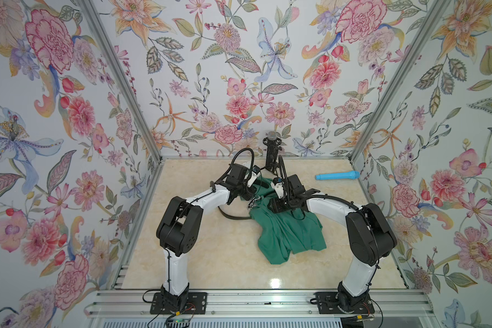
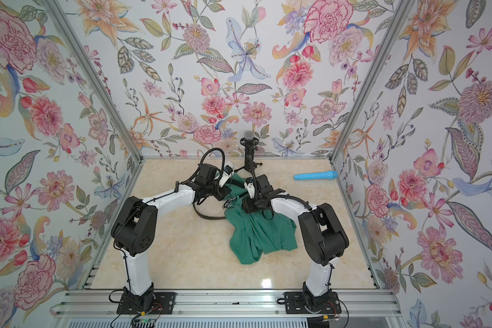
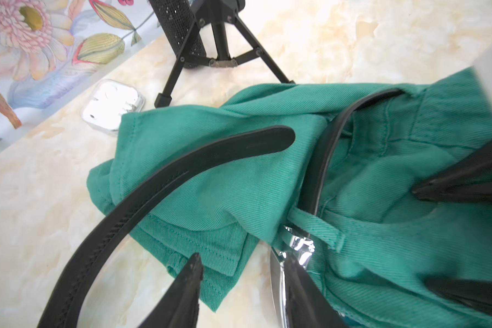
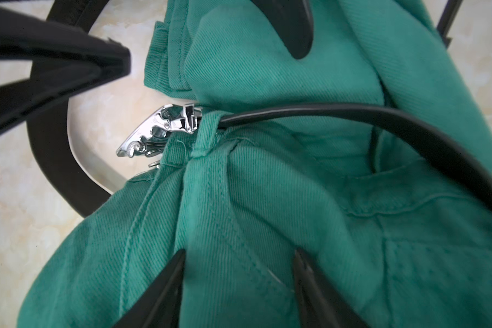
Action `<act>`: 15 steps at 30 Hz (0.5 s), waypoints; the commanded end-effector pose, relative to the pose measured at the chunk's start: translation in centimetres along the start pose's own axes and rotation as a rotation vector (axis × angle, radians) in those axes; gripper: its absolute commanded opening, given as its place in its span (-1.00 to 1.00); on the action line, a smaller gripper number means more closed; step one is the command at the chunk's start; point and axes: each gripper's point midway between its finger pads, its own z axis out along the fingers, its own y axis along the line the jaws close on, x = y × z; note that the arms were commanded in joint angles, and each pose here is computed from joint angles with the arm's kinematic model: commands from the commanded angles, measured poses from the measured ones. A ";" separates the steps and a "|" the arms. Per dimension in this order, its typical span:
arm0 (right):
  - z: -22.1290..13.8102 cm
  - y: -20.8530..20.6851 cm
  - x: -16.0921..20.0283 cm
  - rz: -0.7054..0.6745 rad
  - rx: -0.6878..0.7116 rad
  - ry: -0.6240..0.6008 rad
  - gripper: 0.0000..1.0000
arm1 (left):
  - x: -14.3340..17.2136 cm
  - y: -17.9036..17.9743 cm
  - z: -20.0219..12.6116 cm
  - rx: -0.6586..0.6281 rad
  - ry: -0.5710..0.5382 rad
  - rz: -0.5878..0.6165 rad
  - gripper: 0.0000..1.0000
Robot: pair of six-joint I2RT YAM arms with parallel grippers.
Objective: Remove the belt from the trousers
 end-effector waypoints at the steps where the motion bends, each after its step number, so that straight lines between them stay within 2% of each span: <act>1: 0.6 0.2 0.3 -0.003 0.001 0.014 0.21 | 2.2 -1.6 0.6 0.053 0.084 0.034 -0.03; 6: 0.2 0.3 0.6 -0.004 0.004 0.012 0.20 | 5.5 -2.4 1.7 0.086 0.187 0.030 -0.03; 10: -0.1 0.0 0.8 -0.006 0.017 0.008 0.20 | 5.3 -1.7 2.9 0.074 0.213 0.058 -0.13; 15: -0.3 0.1 0.7 -0.010 0.016 0.002 0.21 | 5.4 -1.4 5.0 0.080 0.244 0.050 -0.16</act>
